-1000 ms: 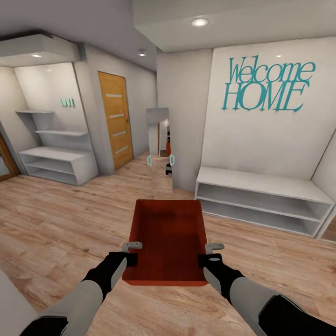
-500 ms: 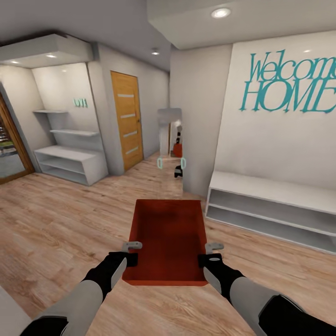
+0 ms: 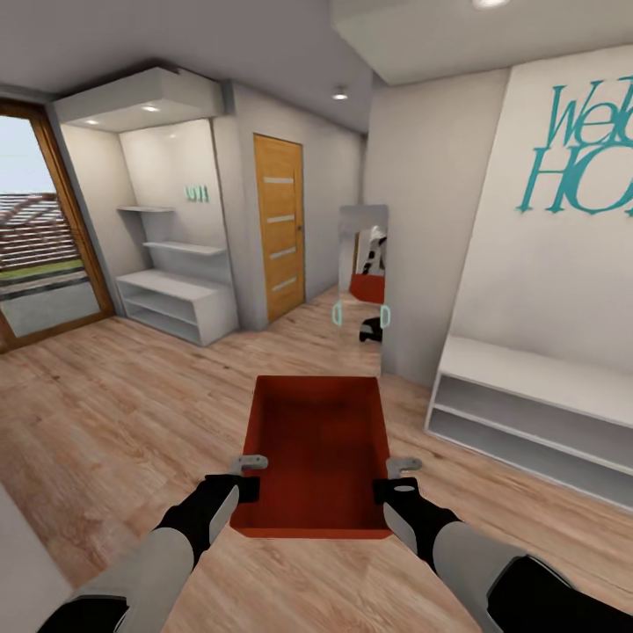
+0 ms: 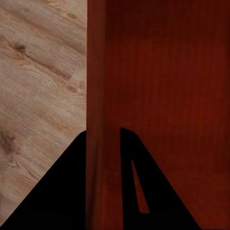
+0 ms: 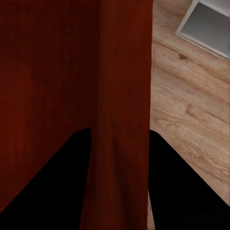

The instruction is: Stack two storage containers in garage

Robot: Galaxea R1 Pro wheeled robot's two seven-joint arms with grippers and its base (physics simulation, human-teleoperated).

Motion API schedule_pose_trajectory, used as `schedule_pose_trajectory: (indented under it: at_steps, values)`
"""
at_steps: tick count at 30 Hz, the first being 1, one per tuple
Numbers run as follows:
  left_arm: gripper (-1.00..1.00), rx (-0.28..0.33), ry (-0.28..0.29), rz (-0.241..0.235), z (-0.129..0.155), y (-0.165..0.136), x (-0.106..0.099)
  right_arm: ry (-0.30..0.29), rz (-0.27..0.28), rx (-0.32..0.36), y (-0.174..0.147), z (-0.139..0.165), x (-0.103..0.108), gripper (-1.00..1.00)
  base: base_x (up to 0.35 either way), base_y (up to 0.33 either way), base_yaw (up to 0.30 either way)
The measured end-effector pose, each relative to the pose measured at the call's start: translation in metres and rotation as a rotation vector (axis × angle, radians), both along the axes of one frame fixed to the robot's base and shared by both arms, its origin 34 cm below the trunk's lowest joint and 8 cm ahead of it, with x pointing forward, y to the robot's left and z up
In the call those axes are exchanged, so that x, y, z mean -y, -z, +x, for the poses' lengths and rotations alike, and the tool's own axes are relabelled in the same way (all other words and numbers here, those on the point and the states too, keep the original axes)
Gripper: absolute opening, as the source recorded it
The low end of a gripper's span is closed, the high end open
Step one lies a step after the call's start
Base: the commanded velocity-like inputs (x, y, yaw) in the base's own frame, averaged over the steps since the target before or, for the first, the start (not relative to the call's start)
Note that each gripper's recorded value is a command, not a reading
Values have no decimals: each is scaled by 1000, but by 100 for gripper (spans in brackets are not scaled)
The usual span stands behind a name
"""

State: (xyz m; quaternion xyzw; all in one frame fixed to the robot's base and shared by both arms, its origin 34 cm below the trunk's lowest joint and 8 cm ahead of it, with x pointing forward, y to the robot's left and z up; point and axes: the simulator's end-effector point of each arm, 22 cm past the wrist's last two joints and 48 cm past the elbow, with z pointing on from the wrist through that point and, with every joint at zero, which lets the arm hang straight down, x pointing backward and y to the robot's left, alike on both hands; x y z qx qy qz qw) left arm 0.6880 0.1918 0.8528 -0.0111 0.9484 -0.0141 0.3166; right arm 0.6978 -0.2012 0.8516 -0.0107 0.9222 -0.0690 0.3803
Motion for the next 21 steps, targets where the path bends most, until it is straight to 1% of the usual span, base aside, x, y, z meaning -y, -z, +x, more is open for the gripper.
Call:
schedule_pose_trajectory:
  at_steps: [4, 16, 21]
  values:
    - [-100, 0, 0, 0, 0, 0, 0, 0, 0, 0, 0, 0, 0, -100, 322, 0, 73]
    - [-100, 0, 0, 0, 0, 0, 0, 0, 0, 0, 0, 0, 0, -100, 322, 0, 7]
    - [-100, 0, 0, 0, 0, 0, 0, 0, 0, 0, 0, 0, 0, -100, 322, 0, 209]
